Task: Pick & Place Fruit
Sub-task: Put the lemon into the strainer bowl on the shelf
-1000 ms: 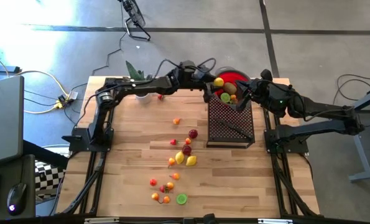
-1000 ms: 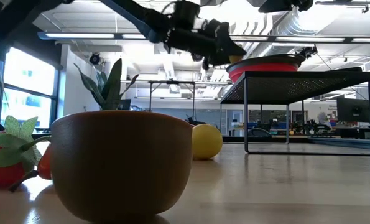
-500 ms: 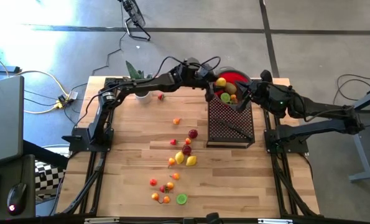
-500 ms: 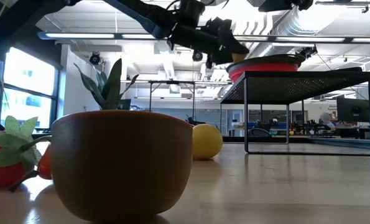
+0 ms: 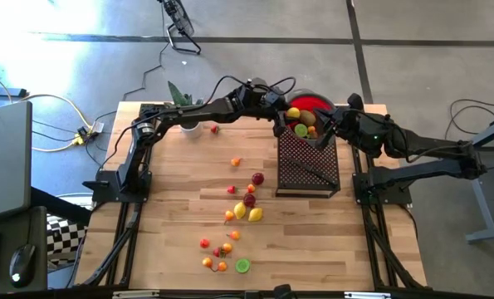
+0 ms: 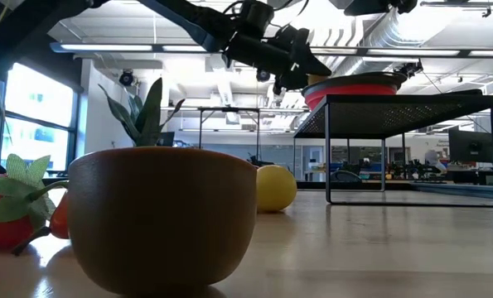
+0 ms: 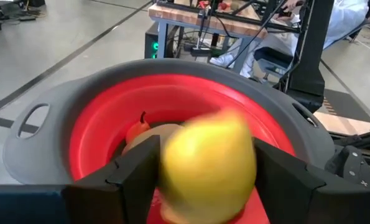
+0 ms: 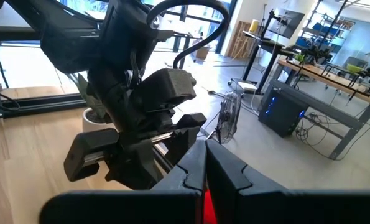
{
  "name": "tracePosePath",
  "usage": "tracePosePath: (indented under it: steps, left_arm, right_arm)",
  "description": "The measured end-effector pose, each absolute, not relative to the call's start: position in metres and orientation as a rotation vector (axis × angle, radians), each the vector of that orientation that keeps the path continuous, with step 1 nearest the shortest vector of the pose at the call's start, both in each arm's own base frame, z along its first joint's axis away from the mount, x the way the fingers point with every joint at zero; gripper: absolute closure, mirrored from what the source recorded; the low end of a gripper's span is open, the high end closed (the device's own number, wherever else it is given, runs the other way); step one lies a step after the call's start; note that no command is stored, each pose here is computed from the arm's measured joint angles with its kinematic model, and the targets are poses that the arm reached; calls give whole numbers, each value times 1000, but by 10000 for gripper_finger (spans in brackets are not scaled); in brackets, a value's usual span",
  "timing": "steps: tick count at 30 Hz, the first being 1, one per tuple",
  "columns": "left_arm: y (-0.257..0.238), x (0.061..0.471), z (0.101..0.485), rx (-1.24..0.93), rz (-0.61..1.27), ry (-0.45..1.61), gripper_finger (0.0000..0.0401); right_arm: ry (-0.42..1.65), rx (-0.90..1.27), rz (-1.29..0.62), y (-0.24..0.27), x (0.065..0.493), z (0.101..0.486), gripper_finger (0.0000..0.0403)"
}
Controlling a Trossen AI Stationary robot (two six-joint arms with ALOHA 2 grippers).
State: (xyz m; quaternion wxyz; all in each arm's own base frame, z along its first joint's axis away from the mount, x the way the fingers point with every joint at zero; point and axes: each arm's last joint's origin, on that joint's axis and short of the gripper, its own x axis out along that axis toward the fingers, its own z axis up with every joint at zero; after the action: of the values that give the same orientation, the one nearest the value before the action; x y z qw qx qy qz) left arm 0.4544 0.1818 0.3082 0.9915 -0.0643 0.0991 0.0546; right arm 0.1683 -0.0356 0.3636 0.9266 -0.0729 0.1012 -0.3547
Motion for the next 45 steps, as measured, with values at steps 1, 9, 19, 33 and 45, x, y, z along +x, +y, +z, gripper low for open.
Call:
tracePosePath:
  steps: [1,9,19,33,45]
  left_arm:
    - [182,454,308,-129,109,197,162]
    - [182,454,308,-130,103,198,154]
    - [181,454,316,-113,82,145,153]
    - [183,448,324,-141,75,131,280]
    - [183,448,325,-136,74,131,358]
  right_arm:
    - [208,-150,-727,-36,168,364,399]
    - [214,-151,-727,-36,168,363,398]
    - [213,-151,-726,-36,168,363,398]
    - [214,-151,-722,-36,168,363,398]
    - [214,-151,-722,-36,168,363,398]
